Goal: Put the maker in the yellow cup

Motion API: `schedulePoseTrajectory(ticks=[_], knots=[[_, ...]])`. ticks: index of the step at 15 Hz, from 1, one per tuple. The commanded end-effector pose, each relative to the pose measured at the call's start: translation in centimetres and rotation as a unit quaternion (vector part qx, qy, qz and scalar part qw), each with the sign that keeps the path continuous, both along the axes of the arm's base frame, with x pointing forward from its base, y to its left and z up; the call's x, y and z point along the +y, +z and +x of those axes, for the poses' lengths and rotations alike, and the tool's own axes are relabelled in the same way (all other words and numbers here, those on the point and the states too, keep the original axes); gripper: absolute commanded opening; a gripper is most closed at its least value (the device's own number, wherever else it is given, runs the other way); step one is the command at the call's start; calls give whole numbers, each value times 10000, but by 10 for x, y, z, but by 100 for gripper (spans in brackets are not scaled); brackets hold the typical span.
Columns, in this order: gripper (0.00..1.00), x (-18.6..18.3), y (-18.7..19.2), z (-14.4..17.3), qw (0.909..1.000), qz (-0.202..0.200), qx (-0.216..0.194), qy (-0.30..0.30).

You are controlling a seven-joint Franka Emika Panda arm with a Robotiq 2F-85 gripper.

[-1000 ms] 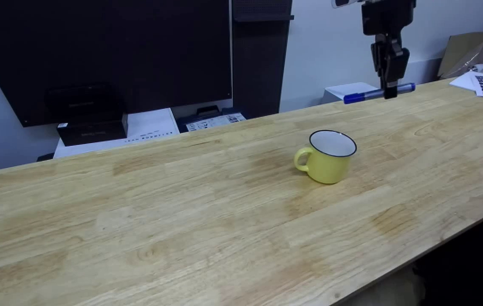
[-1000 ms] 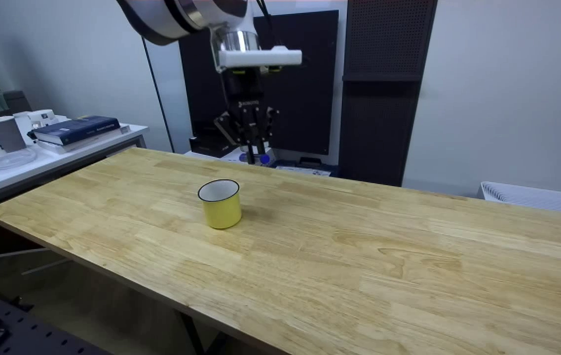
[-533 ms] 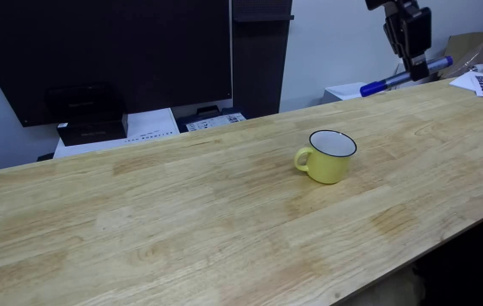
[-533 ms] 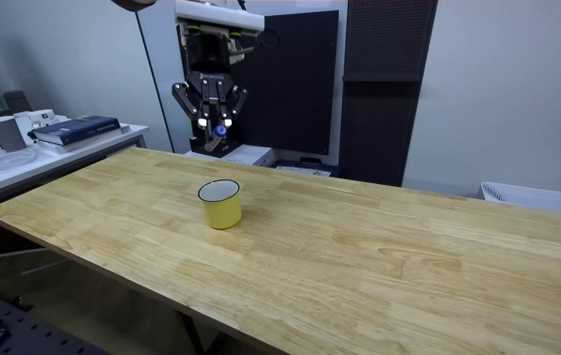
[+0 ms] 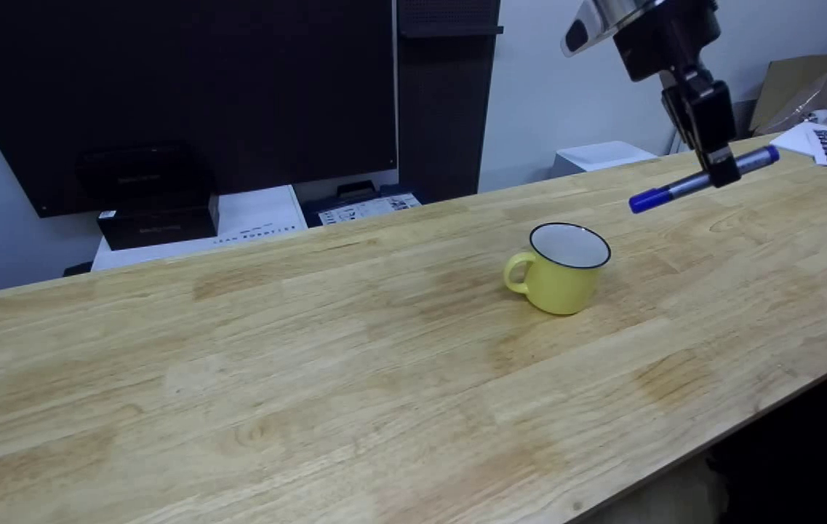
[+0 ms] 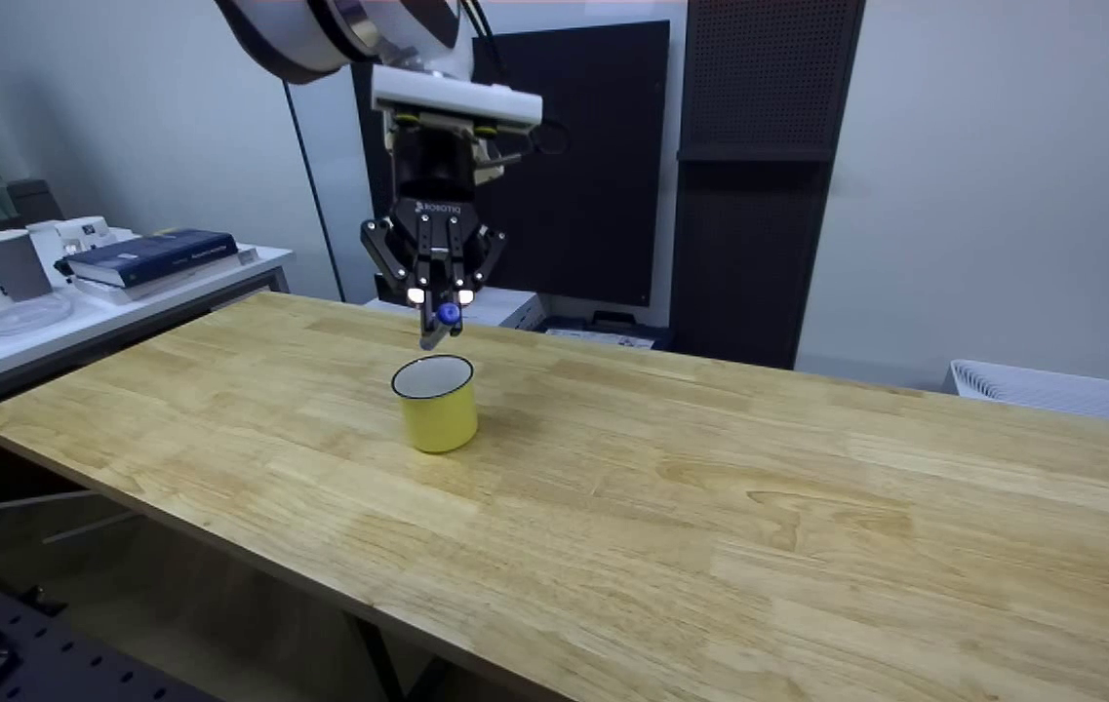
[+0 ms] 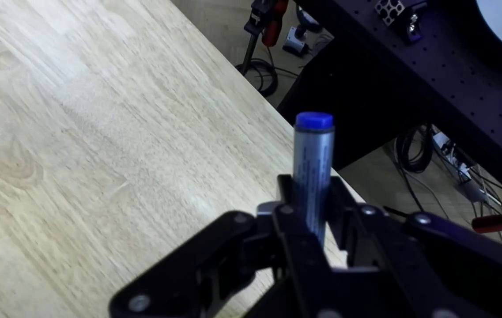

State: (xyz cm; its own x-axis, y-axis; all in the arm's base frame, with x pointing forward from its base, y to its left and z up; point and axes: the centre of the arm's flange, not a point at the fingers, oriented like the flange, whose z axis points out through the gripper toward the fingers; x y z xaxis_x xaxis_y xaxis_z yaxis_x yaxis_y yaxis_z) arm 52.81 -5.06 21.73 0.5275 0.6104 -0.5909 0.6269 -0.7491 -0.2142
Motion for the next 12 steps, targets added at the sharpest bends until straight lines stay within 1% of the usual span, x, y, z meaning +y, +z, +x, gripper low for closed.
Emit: schedulePoseTrajectory(ticks=[1, 4, 6, 9, 12], knots=[[5, 3, -40, 24, 9991, -365, 191, -140], [5, 16, -65, 34, 9989, -466, 101, -40], [5, 27, -72, 41, 9986, -530, 30, 88], [5, 41, -72, 52, 9979, -570, -111, 281], [5, 53, -63, 61, 9975, -540, -265, 381]])
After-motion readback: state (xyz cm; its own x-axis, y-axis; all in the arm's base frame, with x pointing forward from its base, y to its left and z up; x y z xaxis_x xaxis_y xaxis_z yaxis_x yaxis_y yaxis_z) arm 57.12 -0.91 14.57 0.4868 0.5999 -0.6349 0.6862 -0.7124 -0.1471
